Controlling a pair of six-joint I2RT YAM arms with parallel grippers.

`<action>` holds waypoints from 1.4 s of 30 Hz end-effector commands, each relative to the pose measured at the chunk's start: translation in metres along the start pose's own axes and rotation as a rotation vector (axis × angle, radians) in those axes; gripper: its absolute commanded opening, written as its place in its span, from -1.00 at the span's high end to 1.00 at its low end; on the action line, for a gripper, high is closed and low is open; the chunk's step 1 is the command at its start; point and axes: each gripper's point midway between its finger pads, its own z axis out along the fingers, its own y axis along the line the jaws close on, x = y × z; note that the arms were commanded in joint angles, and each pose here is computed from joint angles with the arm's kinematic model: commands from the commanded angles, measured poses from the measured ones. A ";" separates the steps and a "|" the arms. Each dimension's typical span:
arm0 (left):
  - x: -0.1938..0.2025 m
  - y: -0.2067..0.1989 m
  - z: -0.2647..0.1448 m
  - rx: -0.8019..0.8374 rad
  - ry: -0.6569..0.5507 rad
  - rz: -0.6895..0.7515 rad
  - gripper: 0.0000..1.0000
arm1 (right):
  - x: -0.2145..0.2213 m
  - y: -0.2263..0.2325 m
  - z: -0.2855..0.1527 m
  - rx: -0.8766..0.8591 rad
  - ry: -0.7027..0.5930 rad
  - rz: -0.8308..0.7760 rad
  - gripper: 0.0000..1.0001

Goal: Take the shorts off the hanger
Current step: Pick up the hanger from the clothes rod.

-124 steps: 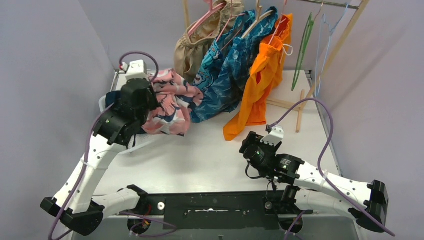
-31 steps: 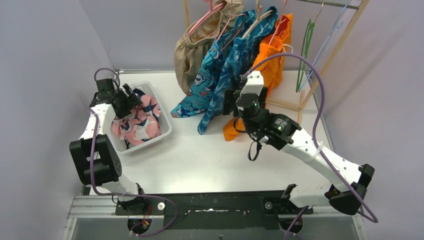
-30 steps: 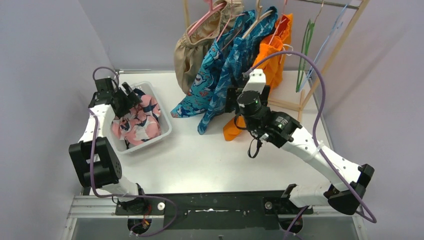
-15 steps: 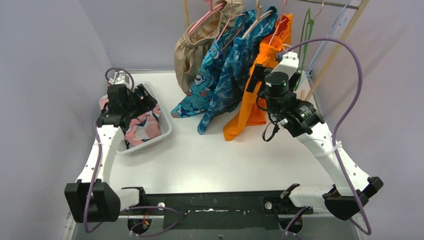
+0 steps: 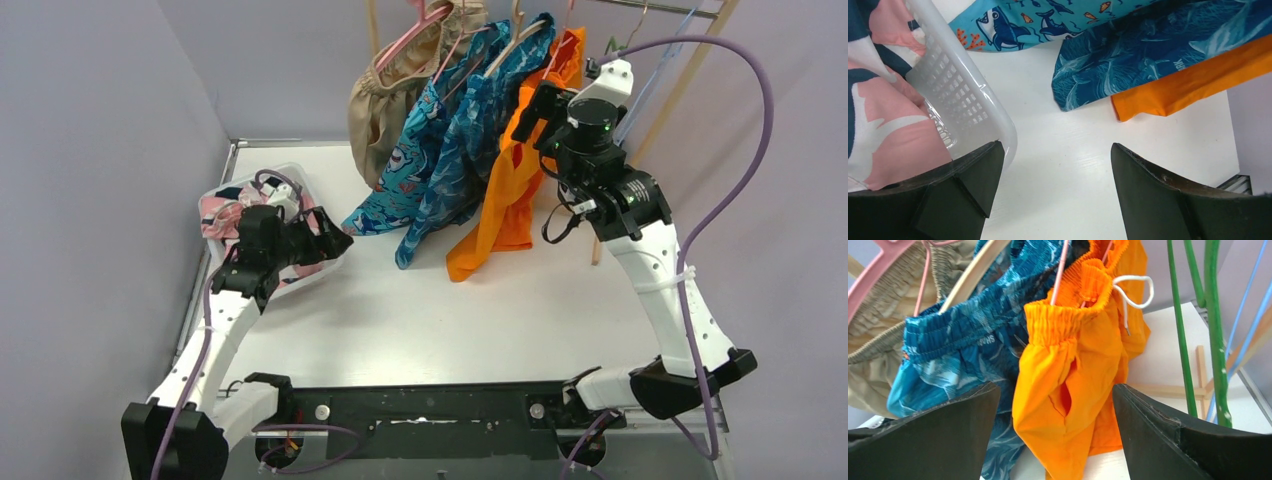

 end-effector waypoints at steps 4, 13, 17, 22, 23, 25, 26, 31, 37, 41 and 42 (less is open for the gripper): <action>-0.015 -0.018 -0.014 0.088 -0.105 0.143 -0.58 | -0.017 0.014 0.019 -0.038 0.002 0.073 -0.67; -0.002 -0.006 -0.012 0.054 -0.109 0.130 -0.58 | -0.006 -0.003 0.065 0.045 0.064 0.097 -0.54; -0.005 -0.006 -0.013 0.044 -0.126 0.139 -0.58 | -0.009 0.000 0.077 0.020 0.081 0.086 -0.46; -0.006 -0.004 -0.011 0.035 -0.130 0.139 -0.58 | -0.001 0.000 0.083 0.036 0.108 0.063 -0.49; -0.006 -0.003 -0.009 0.033 -0.129 0.138 -0.58 | 0.000 -0.001 0.084 0.043 0.107 0.056 -0.49; -0.006 -0.004 -0.008 0.037 -0.129 0.138 -0.58 | 0.001 -0.004 0.085 0.075 0.098 0.027 -0.49; -0.006 -0.004 -0.008 0.038 -0.130 0.138 -0.58 | 0.001 -0.005 0.087 0.088 0.092 0.010 -0.49; -0.006 -0.004 -0.008 0.039 -0.133 0.139 -0.58 | 0.002 0.004 0.086 0.167 0.078 -0.110 -0.59; -0.005 -0.003 -0.007 0.045 -0.130 0.137 -0.58 | 0.006 0.004 0.092 0.182 0.081 -0.084 -0.62; -0.004 -0.003 -0.007 0.047 -0.131 0.136 -0.58 | 0.009 0.003 0.096 0.177 0.089 -0.067 -0.55; -0.004 -0.003 -0.007 0.046 -0.131 0.136 -0.58 | 0.010 0.003 0.096 0.180 0.090 -0.066 -0.52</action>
